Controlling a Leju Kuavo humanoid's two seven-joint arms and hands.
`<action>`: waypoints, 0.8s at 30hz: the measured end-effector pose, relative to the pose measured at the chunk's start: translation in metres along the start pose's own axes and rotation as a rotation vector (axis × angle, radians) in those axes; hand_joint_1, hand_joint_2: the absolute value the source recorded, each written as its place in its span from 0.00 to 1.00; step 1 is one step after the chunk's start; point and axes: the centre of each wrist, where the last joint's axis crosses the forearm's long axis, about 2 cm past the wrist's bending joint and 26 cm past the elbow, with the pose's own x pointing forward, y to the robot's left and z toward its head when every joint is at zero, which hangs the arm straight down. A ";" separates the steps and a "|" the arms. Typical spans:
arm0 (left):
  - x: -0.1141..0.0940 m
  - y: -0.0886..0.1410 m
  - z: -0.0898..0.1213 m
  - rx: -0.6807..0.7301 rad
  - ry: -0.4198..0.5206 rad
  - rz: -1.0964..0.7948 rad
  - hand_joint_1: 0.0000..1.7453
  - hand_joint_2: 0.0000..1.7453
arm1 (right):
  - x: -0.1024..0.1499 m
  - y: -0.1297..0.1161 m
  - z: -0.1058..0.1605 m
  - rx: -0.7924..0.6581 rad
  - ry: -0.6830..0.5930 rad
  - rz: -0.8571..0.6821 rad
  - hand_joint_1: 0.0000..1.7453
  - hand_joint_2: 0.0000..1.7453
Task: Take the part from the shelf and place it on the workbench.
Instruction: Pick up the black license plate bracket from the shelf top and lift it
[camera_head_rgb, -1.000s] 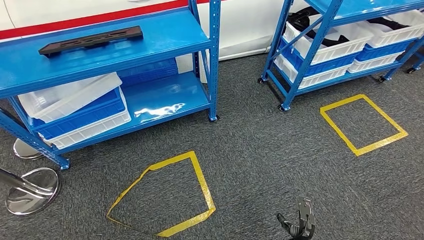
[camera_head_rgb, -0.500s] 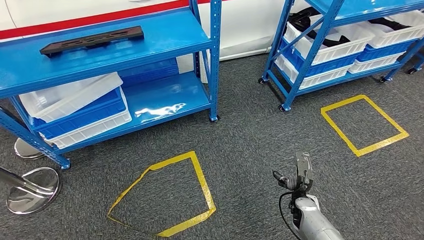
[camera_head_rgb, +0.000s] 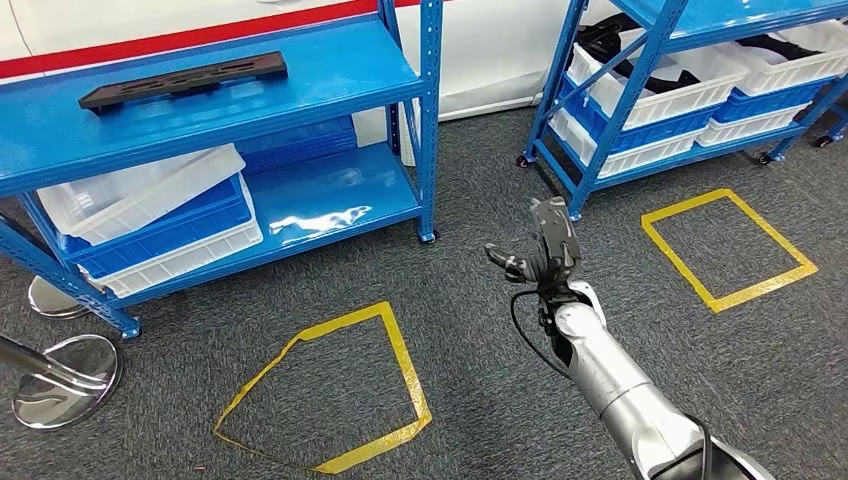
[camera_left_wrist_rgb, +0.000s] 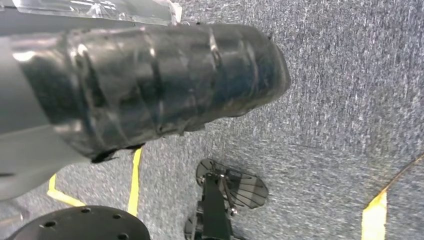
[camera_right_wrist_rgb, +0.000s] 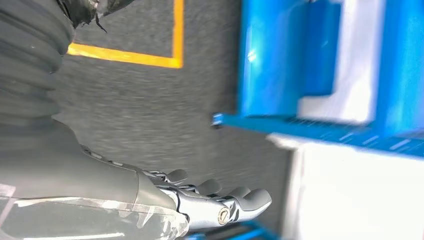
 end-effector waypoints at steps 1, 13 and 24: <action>0.000 0.000 0.000 -0.002 0.001 -0.009 0.00 0.00 | 0.010 0.003 -0.005 0.028 -0.025 0.020 0.00 1.00; 0.001 0.003 -0.001 -0.018 0.003 -0.104 0.00 0.00 | 0.115 0.054 -0.040 0.349 -0.283 0.353 0.00 1.00; 0.002 0.004 -0.002 -0.042 -0.002 -0.193 0.00 0.00 | 0.166 0.119 -0.035 0.595 -0.454 0.732 0.00 1.00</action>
